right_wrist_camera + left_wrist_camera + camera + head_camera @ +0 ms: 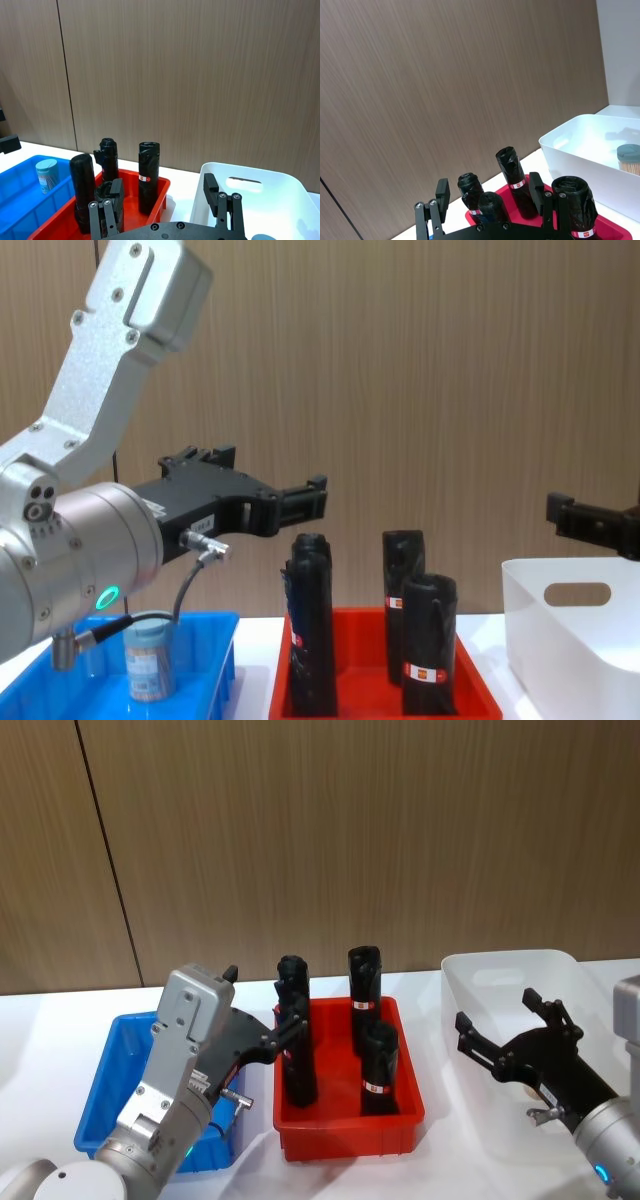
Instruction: Pick the cotton swabs from the blue box and place them into the white box.
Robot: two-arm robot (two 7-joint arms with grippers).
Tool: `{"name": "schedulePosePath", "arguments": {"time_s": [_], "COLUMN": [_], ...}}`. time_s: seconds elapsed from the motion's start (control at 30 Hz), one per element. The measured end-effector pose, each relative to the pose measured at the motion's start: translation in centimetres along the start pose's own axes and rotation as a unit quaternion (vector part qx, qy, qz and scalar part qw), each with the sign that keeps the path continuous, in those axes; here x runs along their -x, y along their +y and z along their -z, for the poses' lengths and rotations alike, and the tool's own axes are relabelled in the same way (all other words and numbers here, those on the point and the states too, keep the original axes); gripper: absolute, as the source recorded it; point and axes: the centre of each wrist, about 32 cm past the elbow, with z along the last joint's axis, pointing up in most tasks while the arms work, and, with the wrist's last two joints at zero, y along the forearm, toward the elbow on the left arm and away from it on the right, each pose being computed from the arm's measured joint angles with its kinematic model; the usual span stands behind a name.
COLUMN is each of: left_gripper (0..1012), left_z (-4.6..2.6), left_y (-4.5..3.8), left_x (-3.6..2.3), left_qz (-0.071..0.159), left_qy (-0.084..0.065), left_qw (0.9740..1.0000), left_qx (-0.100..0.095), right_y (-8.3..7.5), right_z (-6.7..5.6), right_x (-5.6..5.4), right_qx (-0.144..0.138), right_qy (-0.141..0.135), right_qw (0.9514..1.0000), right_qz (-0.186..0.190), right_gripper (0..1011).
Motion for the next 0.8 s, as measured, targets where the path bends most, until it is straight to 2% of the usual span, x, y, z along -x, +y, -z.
{"name": "schedulePosePath", "arguments": {"time_s": [0.4, 0.8], "left_gripper": [1004, 1004], "left_z": [-0.02, 0.00], "left_y": [-0.01, -0.01], "left_x": [-0.04, -0.04], "left_qz": [0.000, 0.000], "left_qy": [0.000, 0.000], "left_qw": [1.0000, 1.0000], "left_qx": [0.001, 0.000], "right_y": [0.22, 0.93], "right_z": [0.02, 0.19], "right_x": [-0.18, -0.88], "right_qx": [0.007, 0.035], "right_qy": [0.004, 0.005], "right_qw": [0.9998, 0.9976], "right_qz": [-0.016, -0.060], "right_gripper": [1002, 1002]}}
